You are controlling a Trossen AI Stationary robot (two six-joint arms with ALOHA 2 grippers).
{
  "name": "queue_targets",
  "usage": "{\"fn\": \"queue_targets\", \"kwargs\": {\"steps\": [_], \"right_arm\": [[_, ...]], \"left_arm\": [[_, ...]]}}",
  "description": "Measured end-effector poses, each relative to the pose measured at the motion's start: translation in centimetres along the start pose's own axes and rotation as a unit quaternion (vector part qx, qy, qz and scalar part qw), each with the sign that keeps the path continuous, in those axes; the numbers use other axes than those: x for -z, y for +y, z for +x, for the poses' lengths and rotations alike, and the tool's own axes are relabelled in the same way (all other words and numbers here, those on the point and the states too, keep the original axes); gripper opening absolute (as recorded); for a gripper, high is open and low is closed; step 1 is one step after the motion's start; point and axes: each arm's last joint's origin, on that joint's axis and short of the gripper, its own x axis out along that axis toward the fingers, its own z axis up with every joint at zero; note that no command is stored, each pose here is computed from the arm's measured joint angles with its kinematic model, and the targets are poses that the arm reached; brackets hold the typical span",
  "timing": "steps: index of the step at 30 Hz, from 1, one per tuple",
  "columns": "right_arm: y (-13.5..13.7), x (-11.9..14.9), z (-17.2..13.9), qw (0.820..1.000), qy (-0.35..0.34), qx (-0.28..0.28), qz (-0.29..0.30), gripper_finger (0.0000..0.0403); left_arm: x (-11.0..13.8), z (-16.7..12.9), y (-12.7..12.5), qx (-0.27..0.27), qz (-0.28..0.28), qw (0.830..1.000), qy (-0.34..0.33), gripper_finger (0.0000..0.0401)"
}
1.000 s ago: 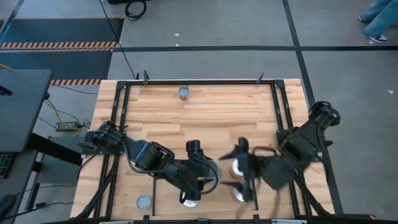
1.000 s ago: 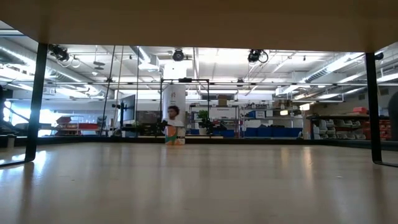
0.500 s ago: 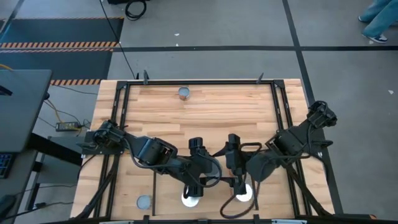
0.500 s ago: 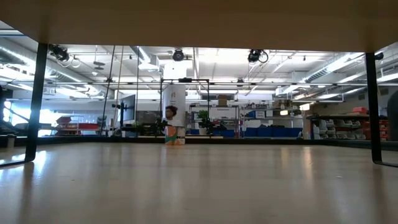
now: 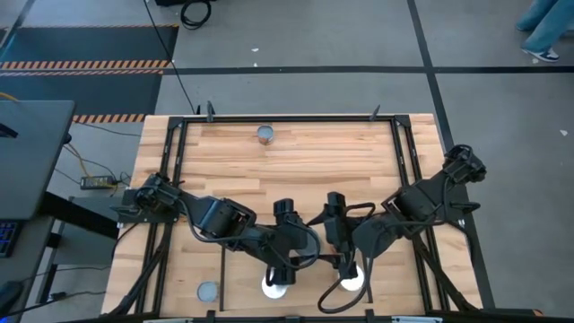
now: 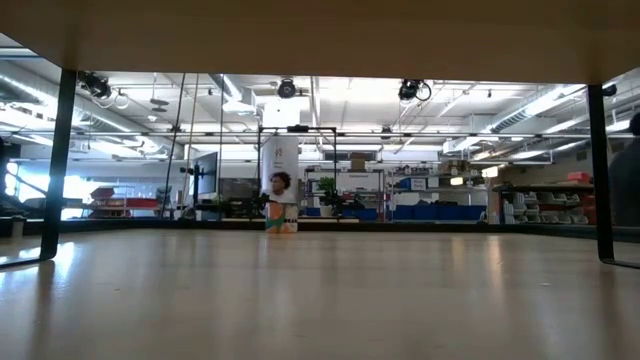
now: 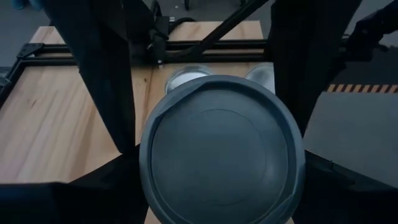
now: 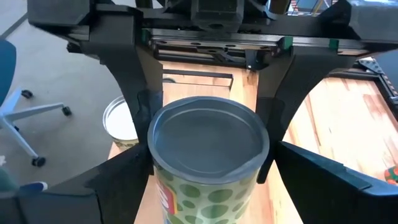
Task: Pick and place cans onto a shelf
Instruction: Put the small canned peas on the shelf
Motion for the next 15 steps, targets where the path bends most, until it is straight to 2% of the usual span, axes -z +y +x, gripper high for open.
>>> {"fn": "queue_targets", "kwargs": {"steps": [10,15], "right_arm": [[-0.06,0.05,-0.04,1.0,0.002,0.004,0.004,0.0343],[-0.07,0.05,-0.07,1.0,0.002,0.003,0.005,0.0297]], "left_arm": [[-0.35,0.12,0.44,0.002,-0.016,1.0,-0.009,0.029],[-0.42,0.16,0.59,0.0,-0.018,1.0,-0.01,0.029]]}}
